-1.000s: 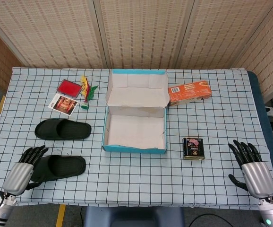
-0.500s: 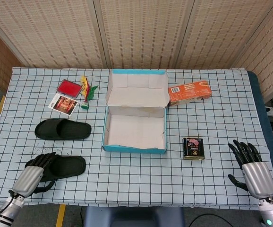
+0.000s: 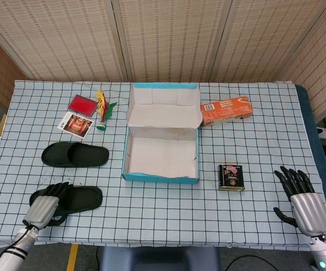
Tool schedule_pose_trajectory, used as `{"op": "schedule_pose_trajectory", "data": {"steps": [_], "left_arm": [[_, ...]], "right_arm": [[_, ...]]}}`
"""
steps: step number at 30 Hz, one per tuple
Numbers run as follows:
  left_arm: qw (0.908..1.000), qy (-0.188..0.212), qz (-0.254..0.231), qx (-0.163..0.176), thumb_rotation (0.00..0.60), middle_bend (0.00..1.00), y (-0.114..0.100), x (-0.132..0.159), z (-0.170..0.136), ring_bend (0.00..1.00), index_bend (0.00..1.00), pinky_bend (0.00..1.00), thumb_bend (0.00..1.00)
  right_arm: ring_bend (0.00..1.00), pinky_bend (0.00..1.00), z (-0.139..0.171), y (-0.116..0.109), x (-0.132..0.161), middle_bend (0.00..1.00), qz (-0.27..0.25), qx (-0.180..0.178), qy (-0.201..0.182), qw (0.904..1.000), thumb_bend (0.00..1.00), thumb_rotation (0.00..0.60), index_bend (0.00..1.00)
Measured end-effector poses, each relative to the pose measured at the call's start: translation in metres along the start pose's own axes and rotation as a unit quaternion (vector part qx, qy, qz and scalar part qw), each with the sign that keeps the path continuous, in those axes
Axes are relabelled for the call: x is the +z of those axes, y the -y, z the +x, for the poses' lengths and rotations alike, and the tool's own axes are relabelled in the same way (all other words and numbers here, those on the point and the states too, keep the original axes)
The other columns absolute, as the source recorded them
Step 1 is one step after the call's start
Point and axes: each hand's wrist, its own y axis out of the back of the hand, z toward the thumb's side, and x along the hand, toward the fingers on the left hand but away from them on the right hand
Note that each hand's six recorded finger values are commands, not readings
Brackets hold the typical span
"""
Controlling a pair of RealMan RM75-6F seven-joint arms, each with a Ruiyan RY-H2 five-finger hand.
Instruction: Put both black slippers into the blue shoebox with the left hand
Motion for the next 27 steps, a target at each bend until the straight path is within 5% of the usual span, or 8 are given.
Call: {"op": "schedule_pose_trajectory", "data": {"steps": [14, 20, 27], "left_arm": [[0.9995, -0.022, 0.005, -0.024, 0.600, 0.01, 0.017, -0.007, 0.005, 0.05, 0.00, 0.15, 0.37], [0.9996, -0.013, 0.013, 0.022, 0.600, 0.31, 0.015, -0.004, 0.013, 0.34, 0.26, 0.34, 0.46], [0.9990, -0.016, 0.024, 0.033, 0.600, 0.43, 0.024, -0.008, 0.017, 0.46, 0.39, 0.45, 0.50]], "right_arm": [[0.00, 0.00, -0.002, 0.001, -0.001, 0.00, 0.001, 0.001, 0.002, 1.0000, 0.12, 0.600, 0.00], [0.00, 0.00, -0.002, 0.001, -0.001, 0.00, 0.001, 0.002, 0.003, 1.0000, 0.12, 0.600, 0.00], [0.00, 0.00, -0.001, 0.000, -0.002, 0.00, 0.000, 0.000, 0.004, 1.0000, 0.12, 0.600, 0.00]]}}
